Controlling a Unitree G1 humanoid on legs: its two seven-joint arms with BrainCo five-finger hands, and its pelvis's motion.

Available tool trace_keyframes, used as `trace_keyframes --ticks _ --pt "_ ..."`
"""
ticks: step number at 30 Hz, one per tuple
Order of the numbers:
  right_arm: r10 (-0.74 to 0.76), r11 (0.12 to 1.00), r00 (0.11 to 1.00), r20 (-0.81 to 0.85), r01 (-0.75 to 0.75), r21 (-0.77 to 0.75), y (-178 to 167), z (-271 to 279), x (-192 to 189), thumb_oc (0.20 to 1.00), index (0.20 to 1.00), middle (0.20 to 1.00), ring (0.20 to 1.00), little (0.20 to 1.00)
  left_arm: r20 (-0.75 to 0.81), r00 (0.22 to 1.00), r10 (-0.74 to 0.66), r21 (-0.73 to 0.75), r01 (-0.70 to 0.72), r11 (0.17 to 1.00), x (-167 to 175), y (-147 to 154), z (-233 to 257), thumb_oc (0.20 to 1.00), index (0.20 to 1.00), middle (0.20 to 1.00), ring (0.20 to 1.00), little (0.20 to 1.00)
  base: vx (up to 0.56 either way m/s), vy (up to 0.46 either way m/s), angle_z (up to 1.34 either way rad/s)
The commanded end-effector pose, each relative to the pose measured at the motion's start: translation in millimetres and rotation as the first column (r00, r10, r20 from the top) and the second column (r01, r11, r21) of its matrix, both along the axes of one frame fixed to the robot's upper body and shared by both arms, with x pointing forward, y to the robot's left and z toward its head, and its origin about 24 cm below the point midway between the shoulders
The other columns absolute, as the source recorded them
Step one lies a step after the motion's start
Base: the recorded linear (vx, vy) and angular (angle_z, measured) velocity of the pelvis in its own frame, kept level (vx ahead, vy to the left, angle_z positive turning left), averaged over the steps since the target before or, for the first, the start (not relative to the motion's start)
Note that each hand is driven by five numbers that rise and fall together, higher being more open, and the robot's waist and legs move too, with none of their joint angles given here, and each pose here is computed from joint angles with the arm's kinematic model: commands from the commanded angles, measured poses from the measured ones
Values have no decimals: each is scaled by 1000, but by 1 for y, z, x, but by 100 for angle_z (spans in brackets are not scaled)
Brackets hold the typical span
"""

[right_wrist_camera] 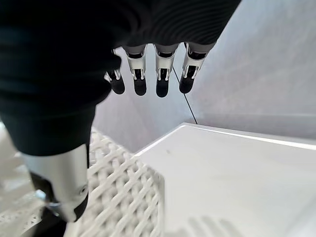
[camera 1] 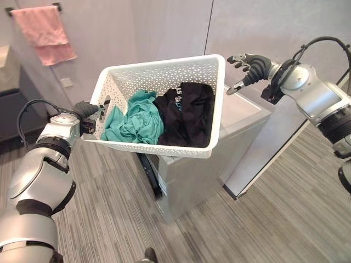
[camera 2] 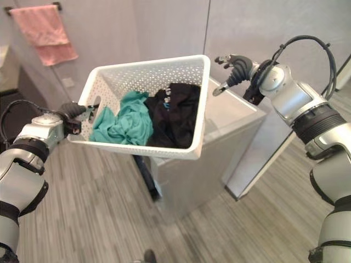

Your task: Grab the laundry basket,head to the washer,open it,put in the laundry and shut it.

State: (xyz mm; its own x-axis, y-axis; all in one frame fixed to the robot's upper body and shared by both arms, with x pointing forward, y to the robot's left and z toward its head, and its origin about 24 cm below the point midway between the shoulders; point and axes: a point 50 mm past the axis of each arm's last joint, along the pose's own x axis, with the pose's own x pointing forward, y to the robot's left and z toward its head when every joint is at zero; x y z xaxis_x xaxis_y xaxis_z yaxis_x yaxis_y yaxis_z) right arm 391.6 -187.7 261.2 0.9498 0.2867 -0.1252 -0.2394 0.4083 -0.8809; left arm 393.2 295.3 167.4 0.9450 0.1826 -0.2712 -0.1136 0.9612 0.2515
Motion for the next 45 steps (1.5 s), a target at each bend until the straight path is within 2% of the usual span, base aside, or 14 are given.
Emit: trace_keyframes --ticks 1,3,7,19,22,24,26,27,28,32,39,45 --pt "-59 998 987 151 54 38 -9 51 2 1000 1000 1000 1000 1000 275 961 29 -141 10 990 14 -14 66 200 200 200 200 200 199 327 -55" --pt "-64 997 988 139 58 45 -9 50 3 1000 1000 1000 1000 1000 305 952 -24 -129 66 989 18 -30 78 200 200 200 200 200 265 359 -49" --pt "-64 997 989 133 59 42 -7 49 4 1000 1000 1000 1000 1000 319 947 -40 -110 78 991 21 -36 87 200 200 200 200 200 176 91 -11" --pt "-60 998 998 19 59 29 -11 20 4 1000 1000 1000 1000 1000 247 964 -99 6 101 995 20 -37 67 200 200 200 200 200 104 -89 -9" --pt "27 996 999 21 -28 80 -4 23 -7 1000 1000 1000 1000 1000 247 955 -161 47 155 987 21 -48 65 200 200 200 200 200 66 -353 -30" --pt "50 997 999 0 -50 51 -3 17 -14 1000 1000 1000 1000 1000 225 957 -185 65 175 982 21 -50 59 200 200 200 200 200 -21 11 -45" --pt "67 997 998 -16 -67 50 -2 13 -17 1000 1000 1000 1000 1000 206 959 -194 69 184 981 21 -50 54 200 200 200 200 200 84 155 -32" --pt "151 987 988 -28 -149 57 4 8 -28 1000 1000 1000 1000 1000 178 966 -188 109 170 979 17 -39 47 200 200 200 200 200 120 165 -3" --pt "126 990 992 -25 -124 70 -2 5 -29 1000 1000 1000 1000 1000 127 974 -189 141 171 975 14 -34 38 200 200 200 200 200 141 199 -10" --pt "211 973 974 -86 -201 115 1 -14 -46 1000 1000 1000 1000 1000 59 953 -298 211 280 937 8 -38 24 200 200 200 200 200 96 162 -54" --pt "297 952 942 -154 -279 126 2 -28 -69 1000 1000 1000 1000 1000 -36 932 -361 298 355 886 2 -38 10 200 200 200 200 200 27 95 -20" --pt "391 919 897 -206 -369 139 18 -34 -81 1000 1000 1000 1000 1000 -82 921 -382 344 386 856 3 -43 3 200 200 200 200 200 -11 20 -11"
